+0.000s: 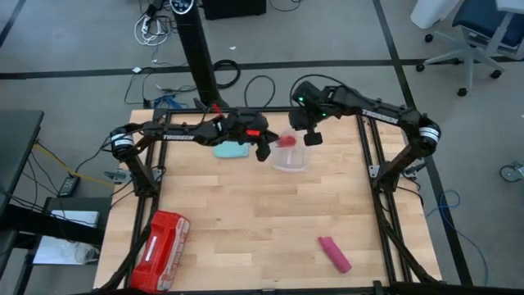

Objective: Roll bandage
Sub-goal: Open the transparent zip bag

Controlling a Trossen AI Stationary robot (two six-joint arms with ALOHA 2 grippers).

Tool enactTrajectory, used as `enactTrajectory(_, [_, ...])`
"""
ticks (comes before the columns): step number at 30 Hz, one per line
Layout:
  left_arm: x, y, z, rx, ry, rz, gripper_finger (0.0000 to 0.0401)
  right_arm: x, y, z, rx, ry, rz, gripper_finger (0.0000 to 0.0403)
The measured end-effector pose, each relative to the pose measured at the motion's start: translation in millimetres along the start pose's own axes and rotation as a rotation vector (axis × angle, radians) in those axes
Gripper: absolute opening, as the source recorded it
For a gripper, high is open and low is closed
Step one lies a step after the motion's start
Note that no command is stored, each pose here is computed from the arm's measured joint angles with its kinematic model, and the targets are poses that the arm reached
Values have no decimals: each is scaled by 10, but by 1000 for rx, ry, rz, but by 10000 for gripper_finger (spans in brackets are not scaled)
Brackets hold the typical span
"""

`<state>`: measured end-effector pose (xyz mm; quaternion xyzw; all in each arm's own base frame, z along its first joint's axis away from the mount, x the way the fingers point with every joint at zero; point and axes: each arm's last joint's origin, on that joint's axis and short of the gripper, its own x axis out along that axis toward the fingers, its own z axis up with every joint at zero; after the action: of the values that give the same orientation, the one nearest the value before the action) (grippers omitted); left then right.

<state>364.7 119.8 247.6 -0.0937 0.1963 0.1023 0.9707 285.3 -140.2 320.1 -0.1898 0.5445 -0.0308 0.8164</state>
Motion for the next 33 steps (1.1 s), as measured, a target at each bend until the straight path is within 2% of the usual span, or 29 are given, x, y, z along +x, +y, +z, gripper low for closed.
enactTrajectory(5, [-44,-196,364,101,-20,81,46,-190,129,23,96,-21,-3,0])
enactTrajectory(7, [-73,-274,461,145,-4,147,48,-266,174,41,131,-44,-7,0])
enactTrajectory(12, [-183,-418,682,218,57,226,78,-388,286,94,230,-85,-5,0])
enactTrajectory(15, [-211,-477,704,234,88,214,111,-432,347,144,268,-116,-4,0])
enactTrajectory(20, [-229,-540,679,258,148,102,151,-446,437,212,283,-124,-10,0])
enactTrajectory(33, [-232,-530,644,333,188,101,158,-752,459,407,297,-256,-32,0])
